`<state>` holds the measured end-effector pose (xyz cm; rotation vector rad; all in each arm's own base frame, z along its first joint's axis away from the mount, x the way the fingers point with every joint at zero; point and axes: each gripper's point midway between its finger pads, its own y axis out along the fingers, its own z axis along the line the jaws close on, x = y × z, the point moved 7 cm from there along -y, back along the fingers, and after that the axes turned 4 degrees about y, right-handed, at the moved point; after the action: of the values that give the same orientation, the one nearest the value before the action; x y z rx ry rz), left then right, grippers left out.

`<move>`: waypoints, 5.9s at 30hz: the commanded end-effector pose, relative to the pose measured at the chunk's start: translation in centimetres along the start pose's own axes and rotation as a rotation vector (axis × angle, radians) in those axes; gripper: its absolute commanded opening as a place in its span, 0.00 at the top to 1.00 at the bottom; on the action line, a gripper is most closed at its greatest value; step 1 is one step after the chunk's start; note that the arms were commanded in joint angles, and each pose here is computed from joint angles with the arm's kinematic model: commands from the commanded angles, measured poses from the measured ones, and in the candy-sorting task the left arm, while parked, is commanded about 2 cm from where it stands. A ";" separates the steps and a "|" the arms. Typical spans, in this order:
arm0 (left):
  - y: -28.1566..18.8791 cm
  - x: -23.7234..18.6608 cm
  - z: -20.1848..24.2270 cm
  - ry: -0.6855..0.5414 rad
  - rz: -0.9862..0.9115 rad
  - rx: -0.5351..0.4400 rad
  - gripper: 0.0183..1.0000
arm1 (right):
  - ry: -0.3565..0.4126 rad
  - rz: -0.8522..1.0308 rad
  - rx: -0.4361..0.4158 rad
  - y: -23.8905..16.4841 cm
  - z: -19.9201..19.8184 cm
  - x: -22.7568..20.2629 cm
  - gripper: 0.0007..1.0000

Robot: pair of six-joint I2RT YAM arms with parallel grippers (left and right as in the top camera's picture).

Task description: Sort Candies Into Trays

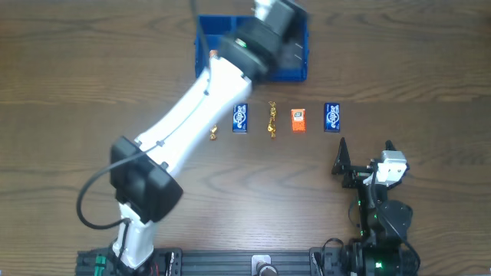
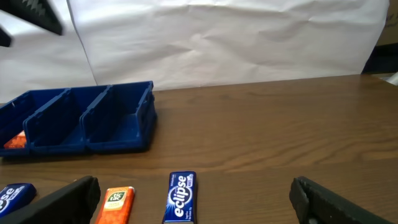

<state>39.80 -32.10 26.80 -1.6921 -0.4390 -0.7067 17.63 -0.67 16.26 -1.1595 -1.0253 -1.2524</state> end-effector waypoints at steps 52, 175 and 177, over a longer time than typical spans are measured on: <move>13.6 -17.0 -5.7 -0.117 0.420 0.134 0.69 | -0.009 0.003 0.001 0.0 0.0 -0.1 0.00; -12.6 -27.0 26.0 0.144 -0.698 0.146 0.00 | -0.010 0.003 0.001 0.0 0.0 -0.1 0.00; -12.6 -27.0 26.0 0.144 -0.698 0.146 0.00 | -0.009 0.003 0.002 0.0 0.0 -0.1 0.00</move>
<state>17.46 -1.55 16.18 -1.2960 -1.0202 -1.2701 17.63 -0.67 16.27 -1.1592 -1.0254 -1.2521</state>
